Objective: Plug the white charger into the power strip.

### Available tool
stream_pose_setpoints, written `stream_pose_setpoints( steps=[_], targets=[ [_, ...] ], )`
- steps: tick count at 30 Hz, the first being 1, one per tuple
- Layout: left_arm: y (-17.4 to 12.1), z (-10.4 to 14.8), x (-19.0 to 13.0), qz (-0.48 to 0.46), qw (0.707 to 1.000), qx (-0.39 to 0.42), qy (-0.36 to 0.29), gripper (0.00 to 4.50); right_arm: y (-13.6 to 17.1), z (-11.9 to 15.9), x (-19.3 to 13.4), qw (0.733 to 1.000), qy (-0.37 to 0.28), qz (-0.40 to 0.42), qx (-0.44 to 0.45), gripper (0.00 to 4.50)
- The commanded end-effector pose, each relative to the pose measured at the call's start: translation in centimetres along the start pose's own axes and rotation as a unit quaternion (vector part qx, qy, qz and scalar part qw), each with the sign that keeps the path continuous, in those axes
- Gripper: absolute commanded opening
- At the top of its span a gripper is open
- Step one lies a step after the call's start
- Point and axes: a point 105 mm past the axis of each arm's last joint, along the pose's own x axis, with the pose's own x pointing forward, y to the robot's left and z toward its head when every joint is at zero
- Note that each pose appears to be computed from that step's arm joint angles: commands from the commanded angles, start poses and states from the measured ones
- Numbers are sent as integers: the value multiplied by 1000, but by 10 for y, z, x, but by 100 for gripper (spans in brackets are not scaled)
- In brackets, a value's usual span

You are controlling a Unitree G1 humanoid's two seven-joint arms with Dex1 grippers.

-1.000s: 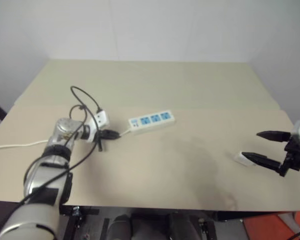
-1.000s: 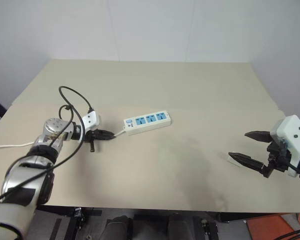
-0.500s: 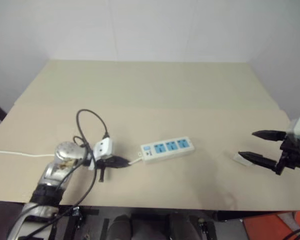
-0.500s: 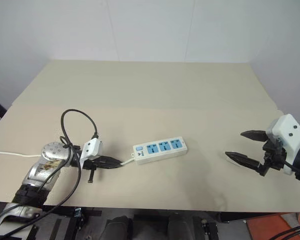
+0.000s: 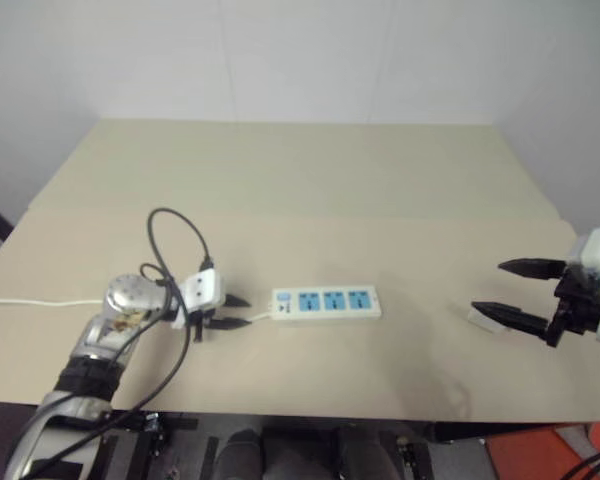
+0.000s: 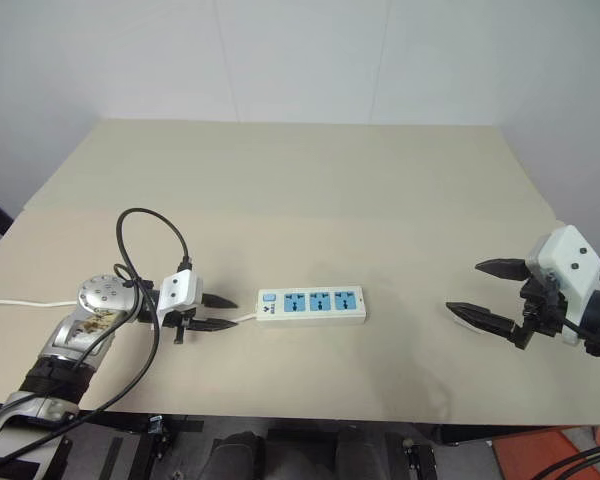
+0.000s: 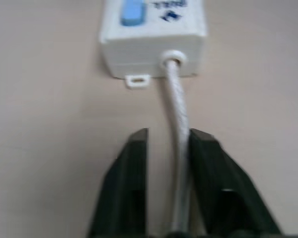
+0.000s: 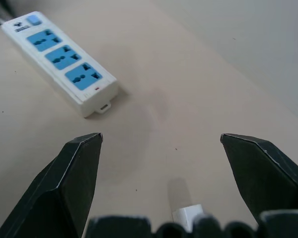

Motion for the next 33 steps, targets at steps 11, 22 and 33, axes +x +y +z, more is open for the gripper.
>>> stream_pose_setpoints(
  steps=[11,22,33],
  targets=[
    [22,43,-27,-4,996,6,-90,445,0,9,-9,1000,-15,-15,-20,450],
    [12,49,26,-76,990,19,-119,445,-3,15,-8,999,-23,-19,-22,450],
    [19,48,57,-75,988,32,-133,445,2,18,-11,999,-29,-24,-16,450]
  ],
)
